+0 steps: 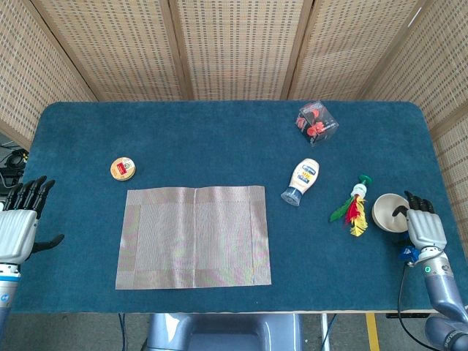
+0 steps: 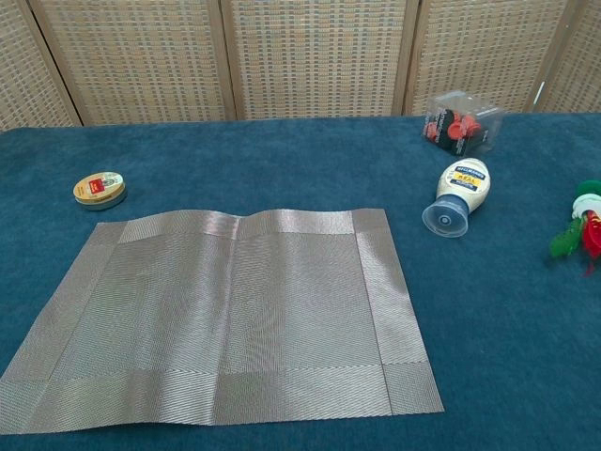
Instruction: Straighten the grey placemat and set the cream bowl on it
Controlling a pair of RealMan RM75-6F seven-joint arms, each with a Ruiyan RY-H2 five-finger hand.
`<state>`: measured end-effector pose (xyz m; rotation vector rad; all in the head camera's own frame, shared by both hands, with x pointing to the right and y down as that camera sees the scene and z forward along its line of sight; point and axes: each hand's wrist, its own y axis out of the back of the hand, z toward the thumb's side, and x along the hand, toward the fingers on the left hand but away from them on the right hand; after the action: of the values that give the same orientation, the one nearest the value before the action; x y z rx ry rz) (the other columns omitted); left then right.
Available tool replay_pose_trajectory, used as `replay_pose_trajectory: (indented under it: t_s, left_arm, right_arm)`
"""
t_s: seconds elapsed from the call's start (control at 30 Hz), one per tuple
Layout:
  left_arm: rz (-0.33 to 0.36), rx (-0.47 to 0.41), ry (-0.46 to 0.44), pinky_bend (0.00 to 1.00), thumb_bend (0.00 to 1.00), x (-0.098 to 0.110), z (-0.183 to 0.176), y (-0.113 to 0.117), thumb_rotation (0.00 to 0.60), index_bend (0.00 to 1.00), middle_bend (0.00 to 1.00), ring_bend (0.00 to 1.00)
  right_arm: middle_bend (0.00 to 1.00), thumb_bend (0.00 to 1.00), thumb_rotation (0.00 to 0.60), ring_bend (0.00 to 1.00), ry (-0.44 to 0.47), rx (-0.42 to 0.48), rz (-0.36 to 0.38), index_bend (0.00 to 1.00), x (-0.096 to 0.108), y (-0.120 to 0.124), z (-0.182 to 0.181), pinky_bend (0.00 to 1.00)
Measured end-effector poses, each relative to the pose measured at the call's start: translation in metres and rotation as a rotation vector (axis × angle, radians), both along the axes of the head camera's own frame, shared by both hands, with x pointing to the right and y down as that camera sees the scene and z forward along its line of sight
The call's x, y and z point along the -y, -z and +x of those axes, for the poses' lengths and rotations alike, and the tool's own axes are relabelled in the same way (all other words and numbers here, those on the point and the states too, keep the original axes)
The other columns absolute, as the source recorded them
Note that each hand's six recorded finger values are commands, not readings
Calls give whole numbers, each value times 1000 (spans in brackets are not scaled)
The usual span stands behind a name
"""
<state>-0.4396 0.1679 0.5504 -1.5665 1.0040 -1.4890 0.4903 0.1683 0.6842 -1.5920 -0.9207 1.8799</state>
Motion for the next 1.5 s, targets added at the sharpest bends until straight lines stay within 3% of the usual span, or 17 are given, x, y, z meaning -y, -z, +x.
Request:
replay_pose_trajectory:
  t_s: [0.13,0.4,0.53,0.73,0.87,1.13,1.27,1.5]
  left_arm:
    - [-1,-8,4,0,0,1,-1,1,600,0,0,0]
    - [-7,-20,13,0,0,1,-5,1,600,0,0,0]
    - [-10,-26,13,0,0,1,-5,2,600,0,0,0]
    - [-13,-36,16,0,0,1,-7,3,600,0,0,0]
    - [-20,-45,15,0,0,1,-7,3,600,0,0,0]
    - [-32,-56,17,0,0,3,-9,2,600,0,0,0]
    - [-48,-58,14,0,0,4,-8,-1,600,0,0,0]
    - [-69,-49,21,0,0,8,-10,-8,600,0,0,0]
  right_arm:
    - [0,291,600,0,-6,15,-21,472,-2,-8,-5,0]
    - [0,666,600,0,-13,21,-10,707,2,-23,-10,0]
    - [0,707,600,0,-6,31,35,736,8,-21,-15,0]
    - [0,706,600,0,52,58,137,745,16,1,-26,0]
    - [0,705,600,0,139,105,220,747,21,28,-48,0]
    - [0,703,600,0,429,253,245,742,28,73,-137,0]
    - [0,694,600,0,577,312,205,737,42,80,-190,0]
    - [0,659,600,0,815,378,90,734,53,67,-281,0]
